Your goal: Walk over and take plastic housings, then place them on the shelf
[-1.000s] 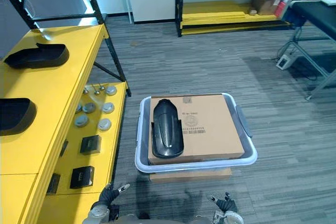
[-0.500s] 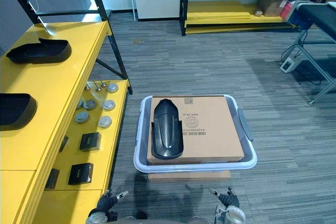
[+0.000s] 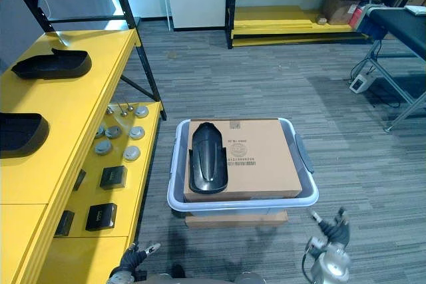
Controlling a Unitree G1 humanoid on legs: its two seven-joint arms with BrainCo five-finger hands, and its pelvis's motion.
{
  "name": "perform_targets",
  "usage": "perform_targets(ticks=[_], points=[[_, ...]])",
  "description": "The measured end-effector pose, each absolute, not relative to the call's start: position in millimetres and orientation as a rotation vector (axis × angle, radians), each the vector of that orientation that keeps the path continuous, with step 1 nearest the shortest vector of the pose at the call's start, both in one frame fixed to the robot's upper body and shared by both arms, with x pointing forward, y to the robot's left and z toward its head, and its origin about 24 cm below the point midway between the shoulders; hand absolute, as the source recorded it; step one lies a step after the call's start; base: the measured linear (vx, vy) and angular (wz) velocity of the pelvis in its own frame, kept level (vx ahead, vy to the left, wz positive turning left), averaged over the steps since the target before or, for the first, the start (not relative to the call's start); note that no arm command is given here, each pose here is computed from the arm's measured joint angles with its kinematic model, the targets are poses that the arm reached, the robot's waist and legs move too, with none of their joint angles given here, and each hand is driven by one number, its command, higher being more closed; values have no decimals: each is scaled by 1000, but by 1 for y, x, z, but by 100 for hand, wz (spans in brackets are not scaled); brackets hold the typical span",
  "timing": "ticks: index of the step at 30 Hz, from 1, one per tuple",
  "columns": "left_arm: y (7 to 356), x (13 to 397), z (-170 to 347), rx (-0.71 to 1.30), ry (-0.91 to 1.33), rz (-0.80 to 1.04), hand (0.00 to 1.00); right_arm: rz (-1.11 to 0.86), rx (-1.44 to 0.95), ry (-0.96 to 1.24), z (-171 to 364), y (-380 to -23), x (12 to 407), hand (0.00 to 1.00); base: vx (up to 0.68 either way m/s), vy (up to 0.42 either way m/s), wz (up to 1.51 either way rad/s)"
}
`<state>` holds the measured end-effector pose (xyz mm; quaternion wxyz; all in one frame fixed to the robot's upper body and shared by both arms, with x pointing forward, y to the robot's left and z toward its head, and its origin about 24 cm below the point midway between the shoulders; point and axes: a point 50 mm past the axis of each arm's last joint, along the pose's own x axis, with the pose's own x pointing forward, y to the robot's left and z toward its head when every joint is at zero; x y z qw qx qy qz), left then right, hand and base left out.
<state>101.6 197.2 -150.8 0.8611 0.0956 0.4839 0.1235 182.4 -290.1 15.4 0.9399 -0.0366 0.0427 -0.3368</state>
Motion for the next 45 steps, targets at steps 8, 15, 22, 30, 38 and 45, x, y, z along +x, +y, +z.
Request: perform_targets(ticks=[8,15,22,30,38,45], points=[[195,116,-143,228,936,221,0,-407,-258,-56,52,-239,270,0,173,-15,51],[184,129,-138,222,886,191,0,-365,-345,182,15,-225,298,0,114,-35,53],[179,135,-138,218,886,185,0,-296,-444,363,-17,-204,299,0,78,-77,18],[187,151,-131,258,839,201,0,-344,-492,387,-22,-202,292,0,73,59,1],[190,146,-132,270,848,220,0,-379,-426,266,-2,-195,282,0,6,13,-6],[184,147,-133,254,849,212,0,-406,-433,140,19,-198,270,0,-46,-31,-14]])
